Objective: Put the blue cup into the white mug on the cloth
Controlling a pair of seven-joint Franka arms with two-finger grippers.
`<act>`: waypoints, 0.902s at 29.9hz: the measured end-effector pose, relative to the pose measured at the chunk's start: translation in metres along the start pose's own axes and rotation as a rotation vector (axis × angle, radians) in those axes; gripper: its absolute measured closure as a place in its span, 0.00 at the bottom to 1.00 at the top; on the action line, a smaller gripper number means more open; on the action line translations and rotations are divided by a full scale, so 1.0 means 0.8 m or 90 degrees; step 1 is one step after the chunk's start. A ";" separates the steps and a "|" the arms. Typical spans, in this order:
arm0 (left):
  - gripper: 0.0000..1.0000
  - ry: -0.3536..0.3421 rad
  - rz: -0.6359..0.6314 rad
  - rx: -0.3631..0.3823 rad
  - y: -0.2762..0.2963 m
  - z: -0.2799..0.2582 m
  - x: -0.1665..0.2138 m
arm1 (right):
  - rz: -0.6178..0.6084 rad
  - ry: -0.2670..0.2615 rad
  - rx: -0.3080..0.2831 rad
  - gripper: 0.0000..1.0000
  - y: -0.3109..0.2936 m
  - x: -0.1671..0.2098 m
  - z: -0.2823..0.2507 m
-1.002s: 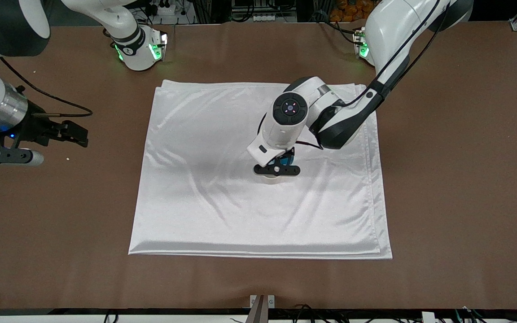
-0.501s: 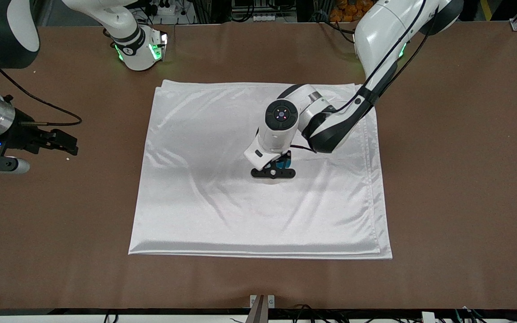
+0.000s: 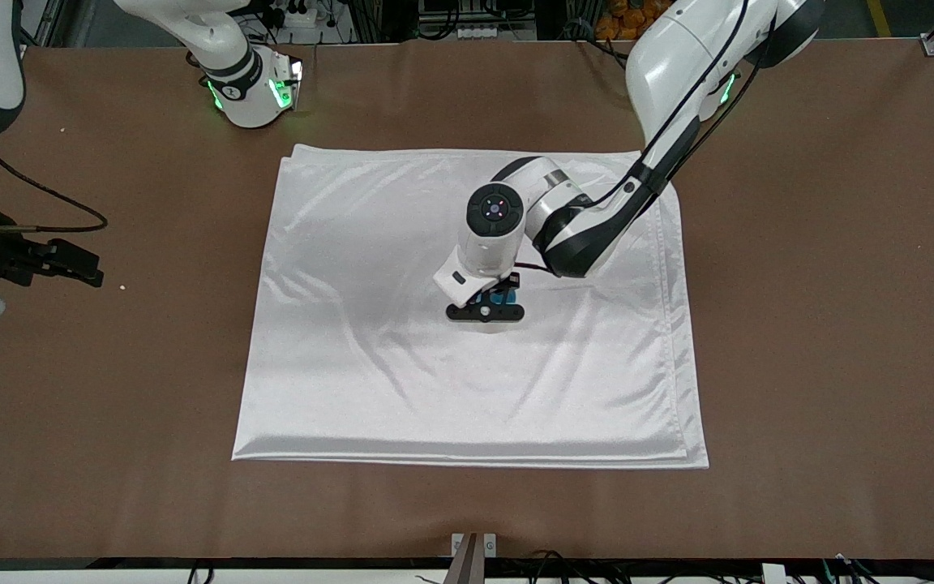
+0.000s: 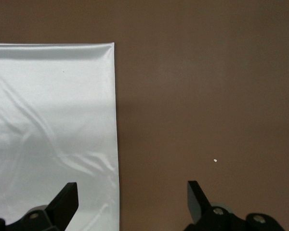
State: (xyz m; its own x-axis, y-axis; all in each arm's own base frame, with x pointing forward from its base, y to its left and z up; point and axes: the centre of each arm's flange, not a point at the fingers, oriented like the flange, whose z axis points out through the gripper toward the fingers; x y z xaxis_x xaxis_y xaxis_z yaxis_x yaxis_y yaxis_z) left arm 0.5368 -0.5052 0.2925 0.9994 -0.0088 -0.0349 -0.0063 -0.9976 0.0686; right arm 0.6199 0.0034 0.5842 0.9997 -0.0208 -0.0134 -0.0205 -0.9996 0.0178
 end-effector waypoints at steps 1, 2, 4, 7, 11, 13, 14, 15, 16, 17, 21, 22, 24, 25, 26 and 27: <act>0.68 0.001 0.000 -0.001 0.000 -0.001 0.001 | -0.001 0.001 0.000 0.00 -0.001 0.000 0.000; 0.64 0.003 -0.001 -0.002 0.001 -0.003 0.001 | -0.001 0.002 0.000 0.00 -0.002 0.000 0.000; 0.57 0.007 -0.001 -0.005 0.002 -0.008 0.003 | -0.003 0.006 0.001 0.00 -0.003 0.001 0.000; 0.49 0.015 -0.004 -0.009 0.001 -0.018 0.007 | -0.005 0.011 0.001 0.00 -0.004 0.003 0.004; 0.39 0.036 -0.011 -0.012 -0.004 -0.041 0.017 | -0.009 0.014 0.001 0.00 -0.003 0.003 0.006; 0.32 0.051 -0.018 -0.010 -0.012 -0.059 0.024 | -0.010 0.013 0.001 0.00 -0.003 0.002 0.007; 0.28 0.059 -0.022 -0.007 -0.016 -0.068 0.027 | -0.010 0.014 0.001 0.00 -0.003 0.001 0.007; 0.23 0.067 -0.026 -0.004 -0.022 -0.078 0.031 | -0.010 0.015 0.001 0.00 -0.003 0.000 0.008; 0.22 0.074 -0.030 -0.001 -0.027 -0.089 0.034 | -0.009 0.017 0.002 0.00 -0.002 -0.001 0.007; 0.22 0.079 -0.032 0.003 -0.032 -0.099 0.036 | -0.008 0.020 0.002 0.00 -0.001 -0.002 0.008; 0.08 0.089 -0.029 0.026 -0.053 -0.138 0.041 | -0.011 0.027 0.002 0.00 0.008 -0.005 0.008; 0.08 0.088 -0.028 0.033 -0.059 -0.146 0.042 | -0.012 0.028 0.003 0.00 0.010 -0.006 0.008; 0.00 0.082 -0.027 0.045 -0.073 -0.163 0.043 | -0.014 0.028 0.003 0.00 0.015 -0.008 0.008; 0.00 0.079 -0.029 0.048 -0.079 -0.171 0.043 | -0.014 0.028 0.003 0.00 0.016 -0.009 0.008; 0.00 0.076 -0.034 0.051 -0.087 -0.179 0.044 | -0.015 0.028 0.003 0.00 0.017 -0.009 0.008; 0.00 0.075 -0.038 0.055 -0.095 -0.187 0.045 | -0.016 0.029 0.003 0.00 0.017 -0.009 0.007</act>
State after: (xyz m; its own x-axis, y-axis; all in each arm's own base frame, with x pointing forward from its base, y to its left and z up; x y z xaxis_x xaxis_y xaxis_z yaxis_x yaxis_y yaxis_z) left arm 0.5786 -0.4195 0.4355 0.9952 0.0545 0.0815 0.0560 -0.9983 -0.0158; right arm 0.6120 -0.0104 0.5788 0.9995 0.0043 0.0315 0.0039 -0.9999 0.0139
